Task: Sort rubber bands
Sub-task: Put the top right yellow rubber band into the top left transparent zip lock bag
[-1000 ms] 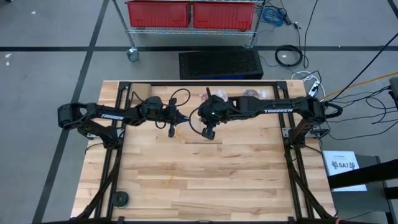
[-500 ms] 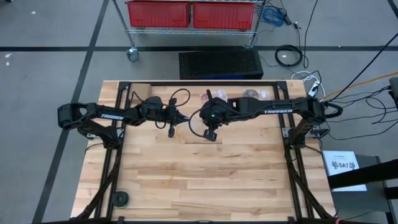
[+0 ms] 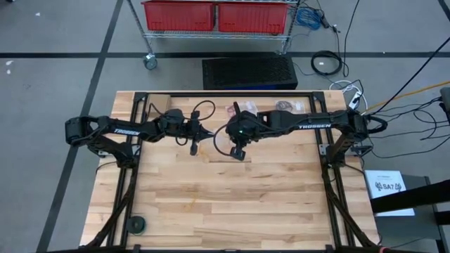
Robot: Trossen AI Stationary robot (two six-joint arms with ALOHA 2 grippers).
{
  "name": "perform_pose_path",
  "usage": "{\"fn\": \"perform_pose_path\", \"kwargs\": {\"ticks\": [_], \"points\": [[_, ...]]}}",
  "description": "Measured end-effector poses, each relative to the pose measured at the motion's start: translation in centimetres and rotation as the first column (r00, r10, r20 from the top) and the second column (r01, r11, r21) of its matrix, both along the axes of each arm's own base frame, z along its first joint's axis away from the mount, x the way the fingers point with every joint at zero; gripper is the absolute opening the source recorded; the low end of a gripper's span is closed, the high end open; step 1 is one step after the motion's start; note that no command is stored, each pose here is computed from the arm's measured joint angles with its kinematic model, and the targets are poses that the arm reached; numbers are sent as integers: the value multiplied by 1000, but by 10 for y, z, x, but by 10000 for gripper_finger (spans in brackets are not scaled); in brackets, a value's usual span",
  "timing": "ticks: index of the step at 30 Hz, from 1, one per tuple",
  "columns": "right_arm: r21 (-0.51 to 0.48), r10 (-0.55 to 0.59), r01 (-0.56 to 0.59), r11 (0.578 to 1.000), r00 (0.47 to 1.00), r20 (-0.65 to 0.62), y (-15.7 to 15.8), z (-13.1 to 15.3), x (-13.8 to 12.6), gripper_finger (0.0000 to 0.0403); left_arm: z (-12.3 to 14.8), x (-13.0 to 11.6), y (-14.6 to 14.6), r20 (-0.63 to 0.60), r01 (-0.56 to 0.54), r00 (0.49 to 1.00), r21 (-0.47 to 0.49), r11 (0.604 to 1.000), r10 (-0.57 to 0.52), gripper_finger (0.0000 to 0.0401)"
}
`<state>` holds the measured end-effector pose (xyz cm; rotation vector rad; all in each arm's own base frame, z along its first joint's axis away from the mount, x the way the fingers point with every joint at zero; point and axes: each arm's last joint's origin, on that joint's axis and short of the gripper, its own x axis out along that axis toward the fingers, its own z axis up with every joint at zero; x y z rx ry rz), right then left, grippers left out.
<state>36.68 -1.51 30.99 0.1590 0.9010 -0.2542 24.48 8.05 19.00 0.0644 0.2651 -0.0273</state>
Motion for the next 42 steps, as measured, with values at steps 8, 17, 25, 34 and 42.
{"fn": "perform_pose_path", "kwargs": {"ticks": [8,17,25,34,42], "points": [[7,1,-1,1000,1000,-16,2,-1,-1,0,0,0,0,-4,1,1000,4,1000,-1,0],[18,-3,3,1000,1000,-30,5,-2,-2,0,0,0,0,-3,2,1000,4,1000,-2,0],[21,7,-7,1000,1000,-25,-1,-3,0,0,3,2,-3,14,40,999,-4,999,-40,0],[114,84,-78,990,995,-50,-8,-18,9,0,6,6,-11,24,81,996,1,997,-81,0],[140,78,-73,987,997,-26,-18,-20,12,0,6,6,-12,27,100,995,0,995,-100,0]]}}
